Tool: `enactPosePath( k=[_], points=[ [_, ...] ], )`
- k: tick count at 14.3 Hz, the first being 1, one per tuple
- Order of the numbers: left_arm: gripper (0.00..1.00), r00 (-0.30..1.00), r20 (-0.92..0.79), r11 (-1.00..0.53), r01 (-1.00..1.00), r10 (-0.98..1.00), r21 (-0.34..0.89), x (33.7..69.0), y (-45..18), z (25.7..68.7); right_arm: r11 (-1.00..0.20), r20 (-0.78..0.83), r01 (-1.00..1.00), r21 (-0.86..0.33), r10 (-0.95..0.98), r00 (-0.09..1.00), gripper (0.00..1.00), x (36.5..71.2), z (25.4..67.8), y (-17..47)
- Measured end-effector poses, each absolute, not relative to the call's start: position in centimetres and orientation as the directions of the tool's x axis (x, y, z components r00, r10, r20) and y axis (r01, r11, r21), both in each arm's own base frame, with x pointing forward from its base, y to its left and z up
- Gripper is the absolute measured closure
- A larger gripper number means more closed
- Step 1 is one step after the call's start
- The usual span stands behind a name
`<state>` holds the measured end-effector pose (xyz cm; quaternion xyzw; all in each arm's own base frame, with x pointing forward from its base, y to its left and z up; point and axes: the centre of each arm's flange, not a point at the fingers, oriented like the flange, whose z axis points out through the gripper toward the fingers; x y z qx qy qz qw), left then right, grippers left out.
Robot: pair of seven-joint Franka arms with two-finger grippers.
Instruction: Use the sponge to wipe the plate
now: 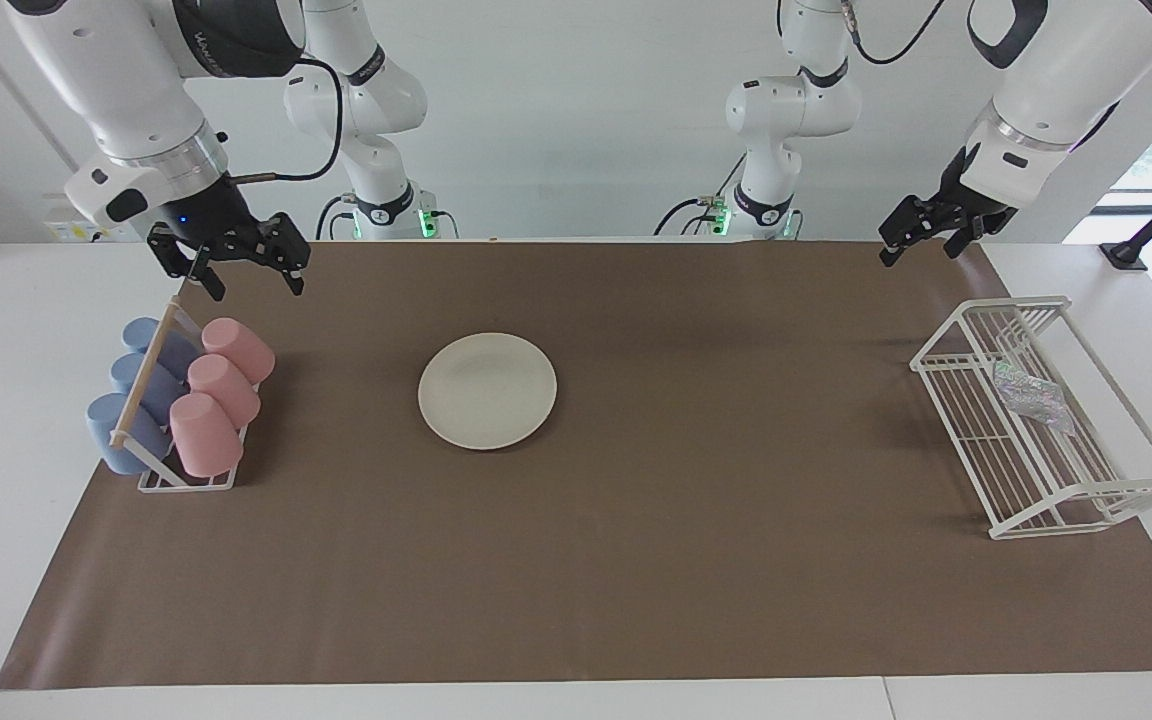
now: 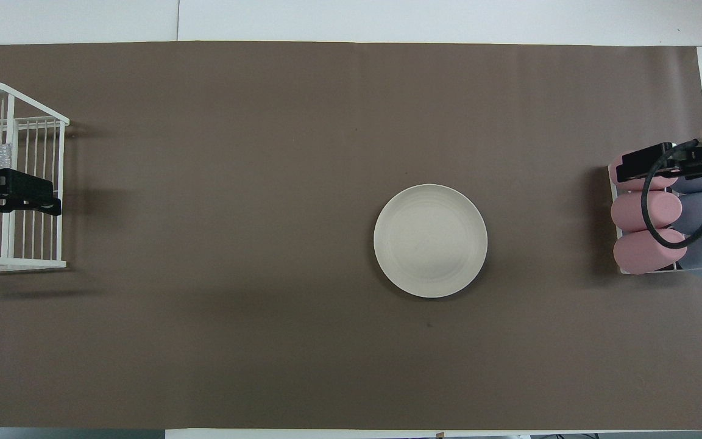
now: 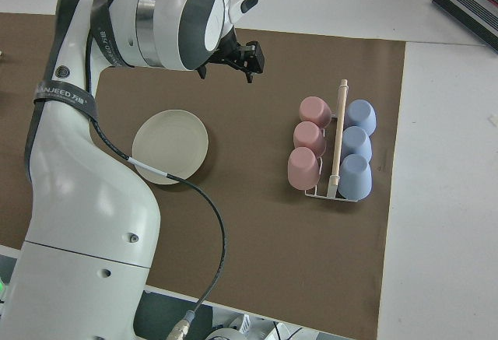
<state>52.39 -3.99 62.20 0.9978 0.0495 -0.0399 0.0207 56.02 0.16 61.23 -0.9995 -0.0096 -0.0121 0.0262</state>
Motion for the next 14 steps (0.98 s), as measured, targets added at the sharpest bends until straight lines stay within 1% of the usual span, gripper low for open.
enactPosePath(
  k=[4, 11, 12, 14],
  points=[
    [0.0, 0.992, -0.082, -0.994, 0.101, 0.097, 0.037, 52.4, -4.0, 62.2, -0.999, 0.024, 0.037, -0.013, 0.037, 0.999, 0.0, 56.0, 61.2, 1.1],
    [0.0, 0.993, -0.057, -0.994, 0.104, 0.101, 0.039, 52.7, -3.8, 62.4, -1.0, 0.024, 0.021, -0.011, 0.021, 1.0, 0.0, 56.0, 61.2, 2.1],
    [0.0, 0.994, -0.049, -0.994, 0.104, 0.102, 0.027, 52.8, -3.7, 62.5, -1.0, 0.024, 0.022, -0.011, 0.022, 0.999, 0.0, 56.0, 61.2, 2.4],
    [0.0, 0.993, -0.031, -0.993, 0.113, 0.115, -0.041, 52.8, -3.5, 62.5, -1.0, 0.024, 0.024, -0.011, 0.023, 0.999, 0.0, 56.0, 61.2, 2.8]
  ],
)
